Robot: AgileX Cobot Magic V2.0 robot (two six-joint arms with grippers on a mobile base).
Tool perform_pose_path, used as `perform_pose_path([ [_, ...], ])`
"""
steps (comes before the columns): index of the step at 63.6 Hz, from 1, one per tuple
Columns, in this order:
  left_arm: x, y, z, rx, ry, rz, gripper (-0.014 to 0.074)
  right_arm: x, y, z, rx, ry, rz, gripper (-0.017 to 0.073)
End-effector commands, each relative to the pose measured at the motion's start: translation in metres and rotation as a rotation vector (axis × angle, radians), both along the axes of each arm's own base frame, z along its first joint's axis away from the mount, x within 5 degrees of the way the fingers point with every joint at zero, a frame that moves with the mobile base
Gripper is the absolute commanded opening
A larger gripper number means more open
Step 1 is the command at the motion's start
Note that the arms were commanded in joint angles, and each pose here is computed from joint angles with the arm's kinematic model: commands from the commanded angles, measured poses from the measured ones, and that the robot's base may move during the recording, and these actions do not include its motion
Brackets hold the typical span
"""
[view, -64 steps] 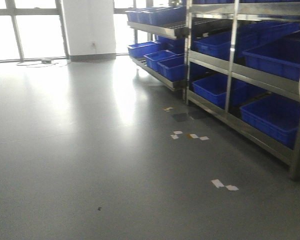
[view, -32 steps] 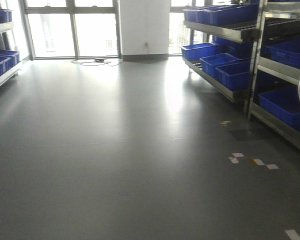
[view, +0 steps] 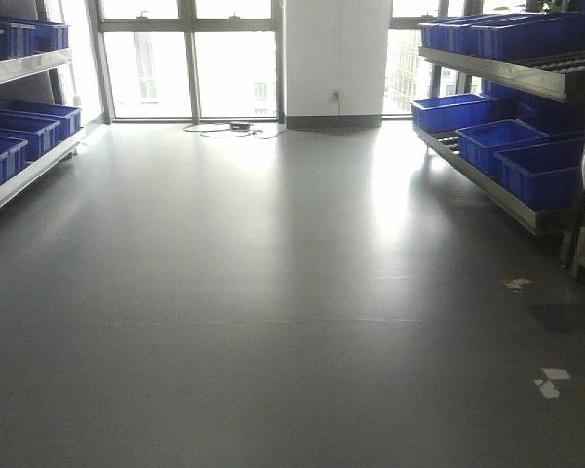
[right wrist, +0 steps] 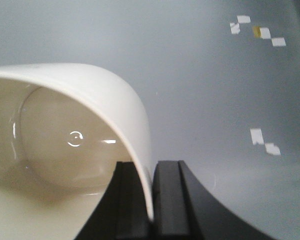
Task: Move white bin to right shelf second layer
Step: 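Turn past the blue-crate racks toward the windows carrying the bin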
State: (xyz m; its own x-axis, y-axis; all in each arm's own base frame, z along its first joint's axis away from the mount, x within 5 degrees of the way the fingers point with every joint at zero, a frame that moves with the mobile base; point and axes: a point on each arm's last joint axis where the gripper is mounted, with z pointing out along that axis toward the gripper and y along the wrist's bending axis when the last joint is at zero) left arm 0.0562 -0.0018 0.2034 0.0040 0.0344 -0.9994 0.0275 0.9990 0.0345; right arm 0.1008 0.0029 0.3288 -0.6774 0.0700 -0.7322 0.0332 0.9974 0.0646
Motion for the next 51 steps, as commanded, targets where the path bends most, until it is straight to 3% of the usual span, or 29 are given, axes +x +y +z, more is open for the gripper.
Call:
perform_pose_path([
  [1, 0.0001, 0.0005, -0.0039, -0.01, -0.063, 0.006, 0.0085, 0.0043, -0.0007, 0.0138, -0.004, -0.101, -0.003, 0.0048],
  [51, 0.0001, 0.0005, -0.0039, -0.01, -0.063, 0.006, 0.0085, 0.0043, -0.0007, 0.0138, -0.004, -0.101, -0.003, 0.0048],
])
